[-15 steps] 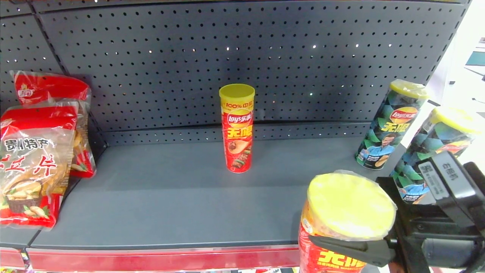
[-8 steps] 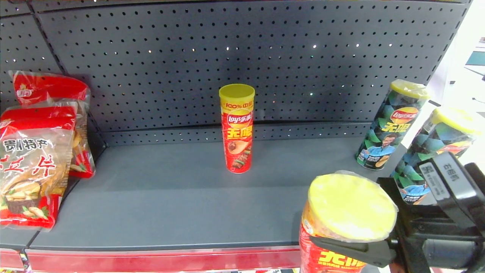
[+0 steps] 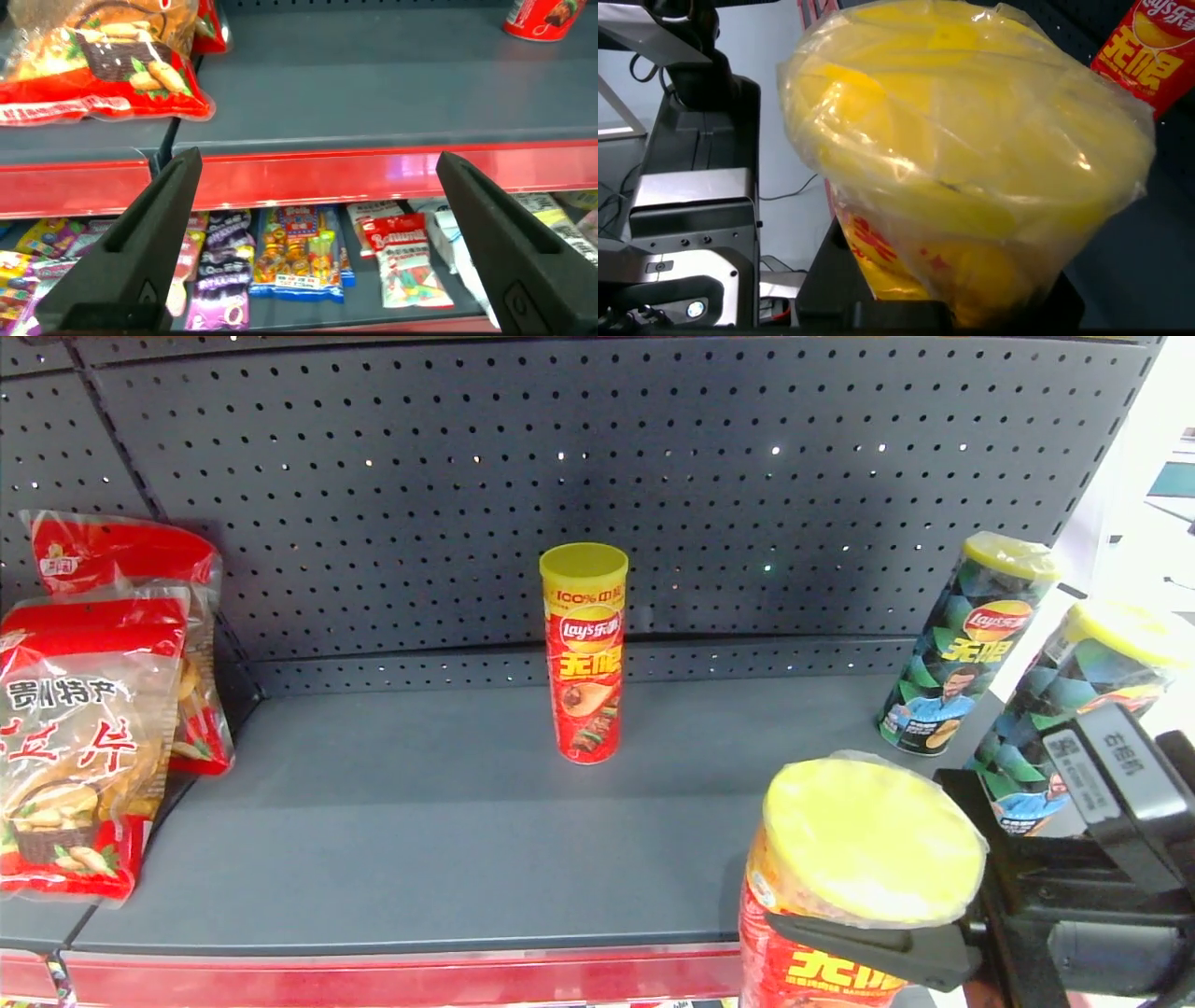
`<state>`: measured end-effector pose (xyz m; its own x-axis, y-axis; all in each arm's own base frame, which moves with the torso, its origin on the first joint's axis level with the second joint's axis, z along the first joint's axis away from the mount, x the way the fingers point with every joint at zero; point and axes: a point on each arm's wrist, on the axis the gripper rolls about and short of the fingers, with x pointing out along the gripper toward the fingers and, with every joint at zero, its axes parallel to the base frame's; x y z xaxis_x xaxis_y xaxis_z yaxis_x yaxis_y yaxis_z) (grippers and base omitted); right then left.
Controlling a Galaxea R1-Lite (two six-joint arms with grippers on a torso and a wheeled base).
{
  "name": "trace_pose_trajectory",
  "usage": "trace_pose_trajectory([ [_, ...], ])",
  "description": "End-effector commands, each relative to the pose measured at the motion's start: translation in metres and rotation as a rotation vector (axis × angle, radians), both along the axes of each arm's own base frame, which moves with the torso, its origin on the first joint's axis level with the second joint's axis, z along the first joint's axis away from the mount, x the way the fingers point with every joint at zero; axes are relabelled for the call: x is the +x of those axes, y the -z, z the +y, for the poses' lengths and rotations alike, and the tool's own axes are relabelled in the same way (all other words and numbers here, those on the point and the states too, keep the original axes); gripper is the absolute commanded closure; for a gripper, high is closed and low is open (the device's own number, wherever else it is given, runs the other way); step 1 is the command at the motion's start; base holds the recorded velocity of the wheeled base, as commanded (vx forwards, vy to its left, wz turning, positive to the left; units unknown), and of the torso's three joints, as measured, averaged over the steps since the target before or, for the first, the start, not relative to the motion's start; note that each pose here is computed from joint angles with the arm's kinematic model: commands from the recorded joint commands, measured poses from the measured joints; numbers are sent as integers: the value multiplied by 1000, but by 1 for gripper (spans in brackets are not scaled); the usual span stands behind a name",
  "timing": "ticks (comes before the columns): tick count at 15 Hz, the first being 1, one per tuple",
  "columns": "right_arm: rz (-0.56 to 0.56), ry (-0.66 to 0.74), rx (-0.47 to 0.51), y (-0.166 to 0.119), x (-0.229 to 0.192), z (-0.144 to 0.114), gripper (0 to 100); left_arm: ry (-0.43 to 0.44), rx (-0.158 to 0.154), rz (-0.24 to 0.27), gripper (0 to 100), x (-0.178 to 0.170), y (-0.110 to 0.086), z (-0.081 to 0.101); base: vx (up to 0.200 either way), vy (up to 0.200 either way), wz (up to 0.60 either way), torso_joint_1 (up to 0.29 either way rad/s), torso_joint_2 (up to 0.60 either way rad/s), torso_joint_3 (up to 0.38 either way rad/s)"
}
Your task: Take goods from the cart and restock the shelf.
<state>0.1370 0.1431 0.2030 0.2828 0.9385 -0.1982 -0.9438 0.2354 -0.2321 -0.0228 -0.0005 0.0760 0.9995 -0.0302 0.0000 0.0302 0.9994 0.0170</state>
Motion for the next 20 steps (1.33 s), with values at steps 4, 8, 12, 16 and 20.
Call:
trace_pose_trajectory([
  [4, -5, 1, 4, -1, -1, -1, 100, 22, 81, -34, 0, 0, -3, -1, 0, 0, 0, 0, 0, 0],
  [8, -4, 1, 4, -2, 1, 1, 100, 109, -100, -190, 0, 18, -125, 0, 0, 0, 0, 0, 0, 0],
  [12, -16, 2, 32, -14, 10, 10, 100, 238, -37, -91, 0, 57, -145, -7, 0, 0, 0, 0, 0, 0],
  [16, -54, 1, 76, -34, 22, 22, 100, 422, 22, -71, 0, 130, -155, -22, 0, 0, 0, 0, 0, 0],
  [20, -54, 6, 117, -48, 27, 26, 100, 665, 169, 45, 0, 160, -116, -38, 0, 0, 0, 0, 0, 0],
])
